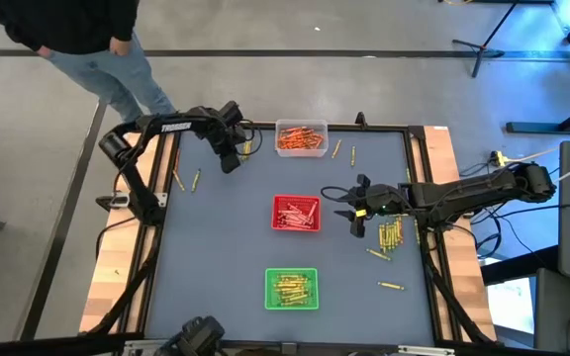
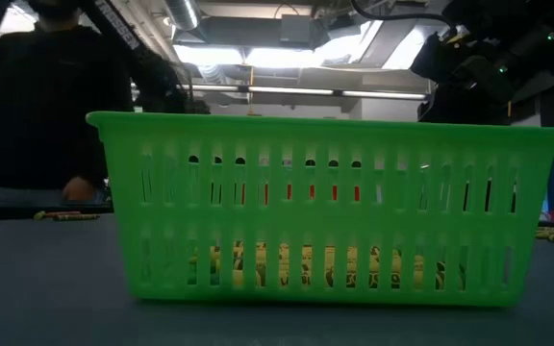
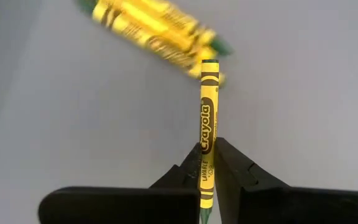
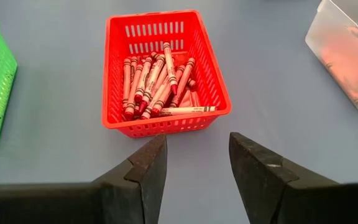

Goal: Sort crayons
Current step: Put the green crayon into the green bin

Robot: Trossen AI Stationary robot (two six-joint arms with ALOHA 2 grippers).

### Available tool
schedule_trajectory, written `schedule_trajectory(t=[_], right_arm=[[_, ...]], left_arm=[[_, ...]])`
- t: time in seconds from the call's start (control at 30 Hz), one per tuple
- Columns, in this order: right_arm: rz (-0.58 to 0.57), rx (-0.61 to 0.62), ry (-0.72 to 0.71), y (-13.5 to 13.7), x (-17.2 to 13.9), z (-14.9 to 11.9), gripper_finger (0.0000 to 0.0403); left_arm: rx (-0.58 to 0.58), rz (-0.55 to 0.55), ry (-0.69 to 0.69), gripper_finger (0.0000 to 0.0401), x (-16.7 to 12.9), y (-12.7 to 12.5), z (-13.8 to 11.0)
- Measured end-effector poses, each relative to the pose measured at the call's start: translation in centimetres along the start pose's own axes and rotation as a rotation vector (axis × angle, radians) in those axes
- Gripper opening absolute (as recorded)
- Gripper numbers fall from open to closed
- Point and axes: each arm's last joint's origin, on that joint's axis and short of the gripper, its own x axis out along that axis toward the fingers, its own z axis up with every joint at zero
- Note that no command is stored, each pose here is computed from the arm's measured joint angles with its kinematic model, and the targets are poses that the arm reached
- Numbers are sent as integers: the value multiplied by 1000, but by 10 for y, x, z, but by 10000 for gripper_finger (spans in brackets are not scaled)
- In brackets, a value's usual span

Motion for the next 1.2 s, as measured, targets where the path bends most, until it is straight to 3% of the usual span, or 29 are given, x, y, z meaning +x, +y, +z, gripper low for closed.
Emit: schedule_trajectory(t=[0.17,0.47,0.67,0.93,1.2], right_arm=[[0,0,0,0,0,0,170],[0,-12,0,0,0,0,170],[2,-29,-15,0,0,1,170],[5,-44,-47,1,0,5,170],[5,-45,-46,1,0,4,170]], left_arm=[[52,1,-88,9,-29,-35,6],[262,-92,-247,9,-72,-138,2],[368,-197,-301,9,-77,-207,-9],[478,-306,-500,9,-85,-291,-28],[529,-350,-510,9,-73,-361,-40]])
